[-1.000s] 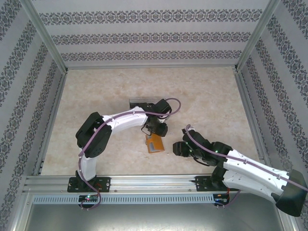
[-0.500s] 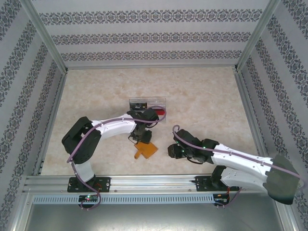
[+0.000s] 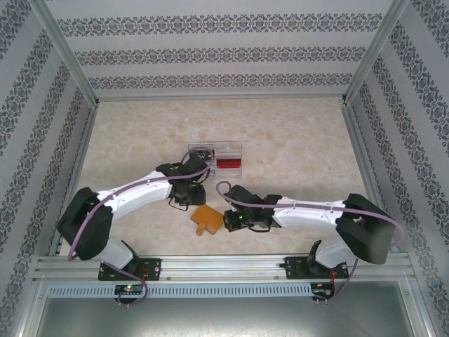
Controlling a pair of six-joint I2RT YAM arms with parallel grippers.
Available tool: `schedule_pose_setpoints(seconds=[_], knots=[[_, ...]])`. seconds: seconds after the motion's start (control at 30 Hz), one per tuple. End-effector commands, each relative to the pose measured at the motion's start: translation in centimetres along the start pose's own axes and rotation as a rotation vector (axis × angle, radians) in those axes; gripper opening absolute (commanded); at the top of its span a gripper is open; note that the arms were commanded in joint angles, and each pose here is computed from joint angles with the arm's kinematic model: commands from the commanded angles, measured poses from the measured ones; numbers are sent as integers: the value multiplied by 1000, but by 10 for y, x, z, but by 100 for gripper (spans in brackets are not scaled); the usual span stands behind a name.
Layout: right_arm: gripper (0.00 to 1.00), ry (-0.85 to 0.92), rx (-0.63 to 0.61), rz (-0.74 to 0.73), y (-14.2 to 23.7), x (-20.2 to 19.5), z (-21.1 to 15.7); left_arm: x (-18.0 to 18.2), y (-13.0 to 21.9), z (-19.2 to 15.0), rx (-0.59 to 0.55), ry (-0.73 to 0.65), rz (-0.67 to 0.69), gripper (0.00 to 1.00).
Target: Take the credit cards out of the card holder
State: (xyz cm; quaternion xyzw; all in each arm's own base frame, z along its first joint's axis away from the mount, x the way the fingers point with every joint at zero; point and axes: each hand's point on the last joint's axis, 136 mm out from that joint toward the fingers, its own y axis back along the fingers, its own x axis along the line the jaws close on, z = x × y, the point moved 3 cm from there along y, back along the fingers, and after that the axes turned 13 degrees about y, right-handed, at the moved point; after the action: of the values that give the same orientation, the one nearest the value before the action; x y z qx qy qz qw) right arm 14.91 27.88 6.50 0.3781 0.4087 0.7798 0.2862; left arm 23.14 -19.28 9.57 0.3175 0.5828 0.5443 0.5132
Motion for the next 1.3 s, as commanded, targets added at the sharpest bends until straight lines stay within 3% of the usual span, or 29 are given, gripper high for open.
schedule_pose_setpoints(seconds=[0.0,0.27,0.7,1.03,1.27], knots=[[10,34,-2,41,-6,13,8,21,-4,0,11,79,29,29],[10,34,26,5,-15,8,8,37,-31,-18,97,88,56,25],[11,19,-20,-45,-14,-18,43,30,-36,-53,167,34,3,24],[12,45,-46,-57,-12,-36,87,18,-13,-74,142,-1,-31,27],[20,-14,-90,-68,11,-49,79,6,15,-58,59,-116,-24,37]])
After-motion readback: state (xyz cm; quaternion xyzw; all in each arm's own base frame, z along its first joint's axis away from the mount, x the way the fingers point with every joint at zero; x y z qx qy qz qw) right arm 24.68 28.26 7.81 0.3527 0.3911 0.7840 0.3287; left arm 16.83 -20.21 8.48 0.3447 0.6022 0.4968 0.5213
